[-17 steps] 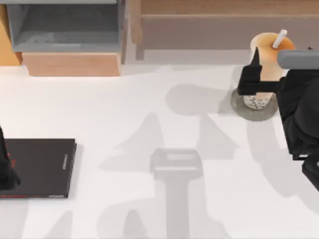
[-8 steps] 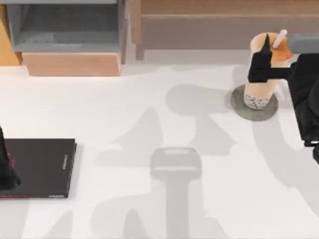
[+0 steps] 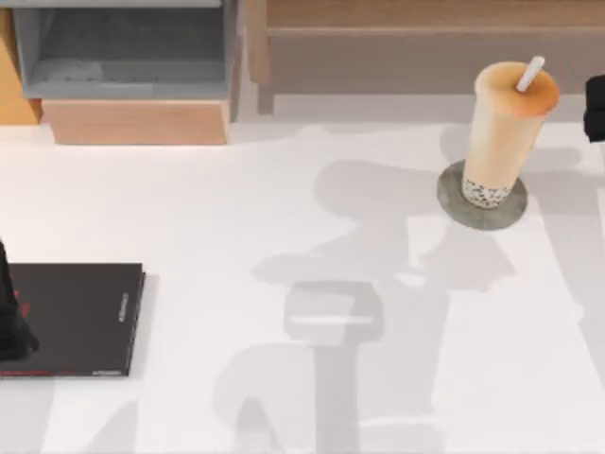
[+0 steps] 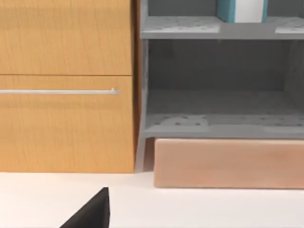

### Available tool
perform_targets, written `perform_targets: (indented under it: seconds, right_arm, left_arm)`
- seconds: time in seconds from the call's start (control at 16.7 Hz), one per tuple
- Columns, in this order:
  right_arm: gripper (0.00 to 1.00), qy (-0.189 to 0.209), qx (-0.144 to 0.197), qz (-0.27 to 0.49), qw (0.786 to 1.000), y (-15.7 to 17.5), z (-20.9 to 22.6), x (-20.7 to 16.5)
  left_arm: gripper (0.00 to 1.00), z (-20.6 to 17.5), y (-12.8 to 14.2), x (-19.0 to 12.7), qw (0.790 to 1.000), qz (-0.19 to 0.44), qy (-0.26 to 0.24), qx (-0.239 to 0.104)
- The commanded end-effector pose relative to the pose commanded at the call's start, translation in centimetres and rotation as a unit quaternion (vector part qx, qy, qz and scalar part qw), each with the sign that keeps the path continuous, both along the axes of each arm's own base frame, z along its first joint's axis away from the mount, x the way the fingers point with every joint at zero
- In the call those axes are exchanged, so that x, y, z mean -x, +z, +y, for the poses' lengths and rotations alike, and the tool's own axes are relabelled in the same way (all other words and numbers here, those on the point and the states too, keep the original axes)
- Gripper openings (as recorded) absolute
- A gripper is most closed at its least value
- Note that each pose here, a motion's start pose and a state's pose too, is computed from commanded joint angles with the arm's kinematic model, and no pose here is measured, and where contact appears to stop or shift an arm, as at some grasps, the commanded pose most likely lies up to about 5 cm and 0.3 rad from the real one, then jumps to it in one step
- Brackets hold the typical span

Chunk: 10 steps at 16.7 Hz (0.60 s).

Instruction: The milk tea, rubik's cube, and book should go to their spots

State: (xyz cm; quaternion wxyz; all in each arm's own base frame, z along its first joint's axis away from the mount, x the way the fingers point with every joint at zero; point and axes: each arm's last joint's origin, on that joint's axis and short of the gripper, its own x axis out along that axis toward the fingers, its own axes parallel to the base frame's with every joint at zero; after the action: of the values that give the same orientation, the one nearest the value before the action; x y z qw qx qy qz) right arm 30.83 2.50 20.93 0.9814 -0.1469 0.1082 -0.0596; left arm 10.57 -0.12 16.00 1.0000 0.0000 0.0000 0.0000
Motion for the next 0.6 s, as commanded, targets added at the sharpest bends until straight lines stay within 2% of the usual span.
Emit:
perform_targets:
  seconds: [0.18,0.3,0.42,0.6]
  right_arm:
    - [1.0,-0.023,0.027,0.106,0.994,0.1,-3.7,1.2]
    - [1.0,-0.036,0.03,0.185,0.982,0.0,-5.9,2.7]
    - [1.0,-0.046,0.02,0.266,0.963,-0.2,-7.6,4.6]
    - [1.0,-0.052,-0.012,0.379,0.924,-0.5,-9.1,7.8]
  left_arm:
    - [1.0,0.0,0.0,0.0,1.0,0.0,0.0,0.0]
    - [1.0,0.0,0.0,0.0,1.0,0.0,0.0,0.0]
    - [1.0,0.0,0.0,0.0,1.0,0.0,0.0,0.0]
    - [1.0,0.0,0.0,0.0,1.0,0.0,0.0,0.0]
